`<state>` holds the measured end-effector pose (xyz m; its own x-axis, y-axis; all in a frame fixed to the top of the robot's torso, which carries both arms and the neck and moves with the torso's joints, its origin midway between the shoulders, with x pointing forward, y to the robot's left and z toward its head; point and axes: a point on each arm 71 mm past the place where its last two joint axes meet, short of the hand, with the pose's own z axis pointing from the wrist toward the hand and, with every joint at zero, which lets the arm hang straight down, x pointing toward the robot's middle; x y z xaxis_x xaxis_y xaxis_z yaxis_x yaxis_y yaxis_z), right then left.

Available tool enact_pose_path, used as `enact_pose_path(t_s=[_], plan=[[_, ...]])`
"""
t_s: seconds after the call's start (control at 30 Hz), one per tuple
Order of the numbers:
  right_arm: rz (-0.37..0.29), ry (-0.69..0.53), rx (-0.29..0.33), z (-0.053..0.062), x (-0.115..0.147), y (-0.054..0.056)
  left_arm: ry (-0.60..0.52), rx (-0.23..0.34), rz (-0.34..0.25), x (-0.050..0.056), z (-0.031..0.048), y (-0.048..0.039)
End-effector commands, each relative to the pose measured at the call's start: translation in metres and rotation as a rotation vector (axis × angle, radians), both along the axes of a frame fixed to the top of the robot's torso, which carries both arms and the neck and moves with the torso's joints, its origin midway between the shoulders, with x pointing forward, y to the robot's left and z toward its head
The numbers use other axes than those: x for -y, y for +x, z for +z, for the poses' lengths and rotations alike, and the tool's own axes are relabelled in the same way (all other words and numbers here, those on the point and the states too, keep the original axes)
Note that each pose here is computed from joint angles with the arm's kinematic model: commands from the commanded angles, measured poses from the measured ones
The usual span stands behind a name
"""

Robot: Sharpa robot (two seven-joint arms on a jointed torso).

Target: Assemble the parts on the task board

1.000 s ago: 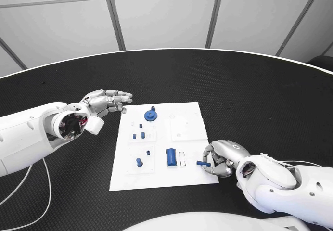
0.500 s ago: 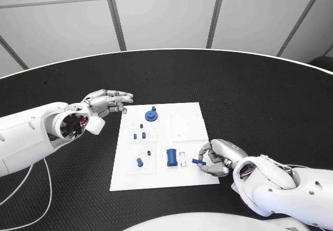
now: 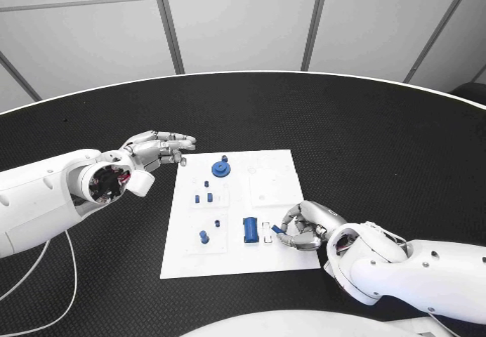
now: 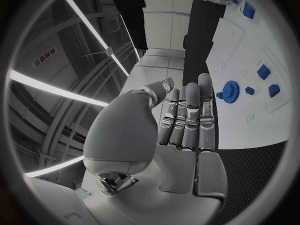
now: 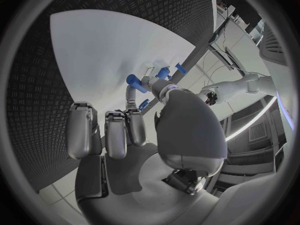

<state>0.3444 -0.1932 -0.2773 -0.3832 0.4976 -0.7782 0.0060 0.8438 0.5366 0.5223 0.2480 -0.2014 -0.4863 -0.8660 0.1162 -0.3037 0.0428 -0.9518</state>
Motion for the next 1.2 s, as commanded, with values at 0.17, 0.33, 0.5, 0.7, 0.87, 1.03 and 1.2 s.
enact_pose_path(t_s=[0.17, 0.33, 0.5, 0.7, 0.87, 1.03, 1.2], plan=[[0.003, 0.016, -0.025, -0.006, -0.011, 0.005, 0.000, -0.001, -0.002, 0.001, 0.0000, -0.0001], [0.000, 0.021, -0.024, -0.008, -0.014, 0.008, 0.000, -0.001, -0.002, 0.001, 0.0000, -0.0001], [-0.002, 0.027, -0.018, -0.008, -0.016, 0.009, 0.000, -0.002, -0.003, 0.001, -0.0001, -0.0001], [0.003, 0.030, -0.018, -0.008, -0.018, 0.010, 0.000, -0.004, -0.005, 0.002, -0.0002, -0.0001], [0.011, 0.028, -0.022, -0.009, -0.020, 0.010, 0.001, -0.004, -0.005, 0.001, -0.0003, 0.0000], [0.018, 0.028, -0.025, -0.009, -0.021, 0.010, 0.001, -0.006, -0.007, 0.002, -0.0003, -0.0001], [0.020, 0.027, -0.025, -0.009, -0.021, 0.009, 0.001, -0.007, -0.007, 0.001, -0.0004, -0.0001]])
